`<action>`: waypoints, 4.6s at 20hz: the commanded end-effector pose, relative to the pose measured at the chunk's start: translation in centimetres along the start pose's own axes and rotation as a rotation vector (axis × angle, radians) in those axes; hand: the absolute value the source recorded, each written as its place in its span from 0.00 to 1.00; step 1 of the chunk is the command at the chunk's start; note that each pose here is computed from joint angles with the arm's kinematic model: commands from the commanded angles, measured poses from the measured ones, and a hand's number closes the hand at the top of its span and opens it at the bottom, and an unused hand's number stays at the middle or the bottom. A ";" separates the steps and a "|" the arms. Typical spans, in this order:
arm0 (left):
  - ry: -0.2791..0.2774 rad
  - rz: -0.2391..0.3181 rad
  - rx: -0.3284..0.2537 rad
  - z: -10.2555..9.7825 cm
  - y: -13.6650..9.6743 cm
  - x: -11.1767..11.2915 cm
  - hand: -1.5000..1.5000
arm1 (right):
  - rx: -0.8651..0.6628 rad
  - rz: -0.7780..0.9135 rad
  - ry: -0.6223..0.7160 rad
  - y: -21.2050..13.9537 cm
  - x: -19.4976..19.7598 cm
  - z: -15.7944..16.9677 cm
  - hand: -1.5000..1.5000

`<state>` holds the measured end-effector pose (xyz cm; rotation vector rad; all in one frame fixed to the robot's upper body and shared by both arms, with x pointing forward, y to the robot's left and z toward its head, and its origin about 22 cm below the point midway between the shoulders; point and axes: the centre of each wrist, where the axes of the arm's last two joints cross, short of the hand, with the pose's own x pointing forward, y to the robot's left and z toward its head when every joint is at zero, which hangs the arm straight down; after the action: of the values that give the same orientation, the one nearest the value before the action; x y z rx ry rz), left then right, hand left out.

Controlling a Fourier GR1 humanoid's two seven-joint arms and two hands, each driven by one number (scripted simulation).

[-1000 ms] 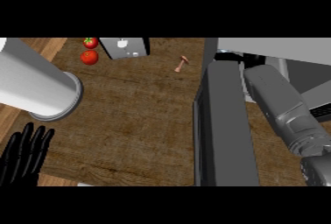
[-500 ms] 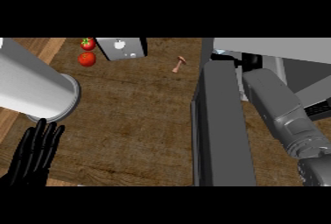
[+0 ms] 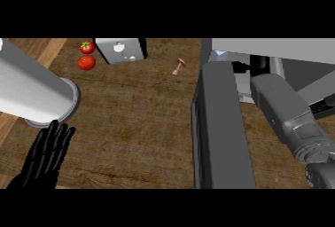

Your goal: Pick up the milk, place it into the microwave and close the microwave

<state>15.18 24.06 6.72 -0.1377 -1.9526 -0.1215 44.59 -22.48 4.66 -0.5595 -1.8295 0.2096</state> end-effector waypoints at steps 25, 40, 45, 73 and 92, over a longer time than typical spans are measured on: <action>0.074 0.056 -0.148 -1.0 -3.7 -3.2 0.00 | 0.173 -0.368 0.013 1.4 -6.4 7.2 0.00; 0.181 -0.002 -0.377 -4.8 -6.2 -6.3 1.00 | 0.226 -0.438 -0.022 -0.2 -11.6 15.1 0.00; 0.231 -0.103 -0.480 -5.9 -8.8 -10.2 1.00 | 0.257 -0.411 -0.017 -2.2 -12.5 16.4 0.00; 0.253 -0.123 -0.516 -7.1 -21.5 -13.0 1.00 | 0.300 -0.545 -0.188 -15.2 -5.3 19.3 0.00; 0.192 -0.082 -0.202 -16.5 -21.4 -10.7 1.00 | 0.581 -0.653 -0.356 -16.2 0.8 15.6 0.00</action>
<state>29.39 0.28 1.26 -0.2010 -1.7357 -0.4322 25.09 -34.49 5.86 0.4618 -2.0497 0.3715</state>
